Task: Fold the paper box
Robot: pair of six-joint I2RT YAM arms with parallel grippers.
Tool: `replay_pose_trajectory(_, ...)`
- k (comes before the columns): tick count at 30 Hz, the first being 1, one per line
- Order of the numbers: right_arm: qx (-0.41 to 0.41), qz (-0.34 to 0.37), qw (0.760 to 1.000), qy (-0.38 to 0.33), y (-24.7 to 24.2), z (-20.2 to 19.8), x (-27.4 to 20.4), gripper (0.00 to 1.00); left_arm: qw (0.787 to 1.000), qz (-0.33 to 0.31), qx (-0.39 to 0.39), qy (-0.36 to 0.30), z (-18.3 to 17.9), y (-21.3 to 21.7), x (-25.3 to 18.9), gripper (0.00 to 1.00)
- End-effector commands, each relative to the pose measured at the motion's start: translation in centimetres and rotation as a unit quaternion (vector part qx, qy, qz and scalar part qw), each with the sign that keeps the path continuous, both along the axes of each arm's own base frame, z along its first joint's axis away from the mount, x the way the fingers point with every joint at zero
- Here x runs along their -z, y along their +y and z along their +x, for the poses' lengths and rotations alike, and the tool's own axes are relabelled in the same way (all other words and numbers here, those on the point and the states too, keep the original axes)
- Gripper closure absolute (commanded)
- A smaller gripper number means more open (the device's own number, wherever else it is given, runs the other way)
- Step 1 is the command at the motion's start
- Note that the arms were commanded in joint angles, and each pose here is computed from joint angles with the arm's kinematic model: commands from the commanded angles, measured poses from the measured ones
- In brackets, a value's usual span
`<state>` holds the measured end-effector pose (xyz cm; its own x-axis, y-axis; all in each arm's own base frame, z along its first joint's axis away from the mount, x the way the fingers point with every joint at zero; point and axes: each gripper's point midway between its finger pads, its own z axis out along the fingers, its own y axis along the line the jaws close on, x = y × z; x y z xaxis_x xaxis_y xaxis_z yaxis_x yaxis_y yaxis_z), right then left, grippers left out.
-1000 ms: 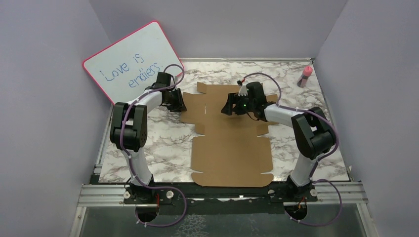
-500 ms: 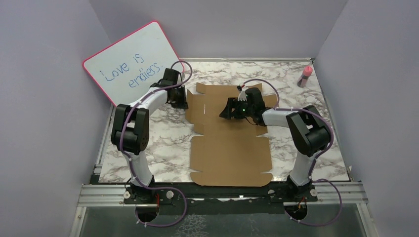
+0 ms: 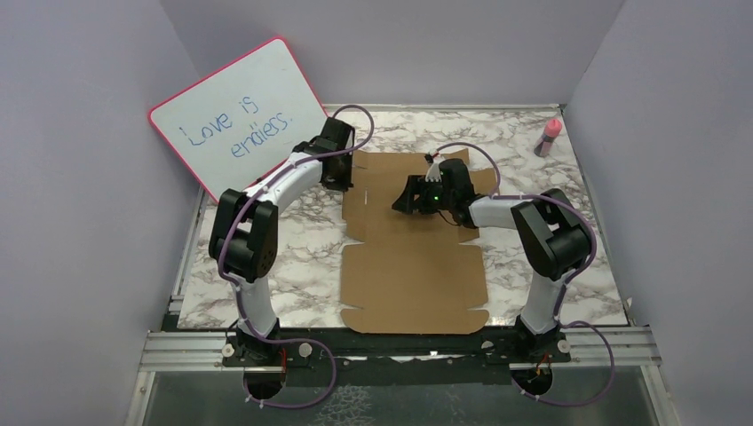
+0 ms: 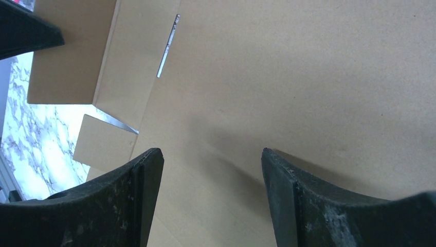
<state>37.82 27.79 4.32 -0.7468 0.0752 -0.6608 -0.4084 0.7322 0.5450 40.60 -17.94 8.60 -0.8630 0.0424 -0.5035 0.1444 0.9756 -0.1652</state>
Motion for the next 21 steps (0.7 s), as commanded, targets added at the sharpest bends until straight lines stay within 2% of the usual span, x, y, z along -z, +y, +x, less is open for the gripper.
replay_pose_trajectory(1,0.004,-0.022,0.999,0.044,-0.2,-1.7,3.4,0.25,1.0,0.019,0.014,-0.016,0.4,-1.3,-1.2,0.97)
replay_pose_trajectory(15,0.013,-0.005,0.998,0.057,0.0,-2.2,3.9,0.25,0.997,0.043,0.056,-0.032,-0.6,-5.7,-2.5,0.97)
replay_pose_trajectory(21,0.017,-0.003,0.998,0.064,-0.1,-2.4,4.3,0.25,0.995,0.06,0.07,-0.025,-1.1,-7.2,-1.6,0.96)
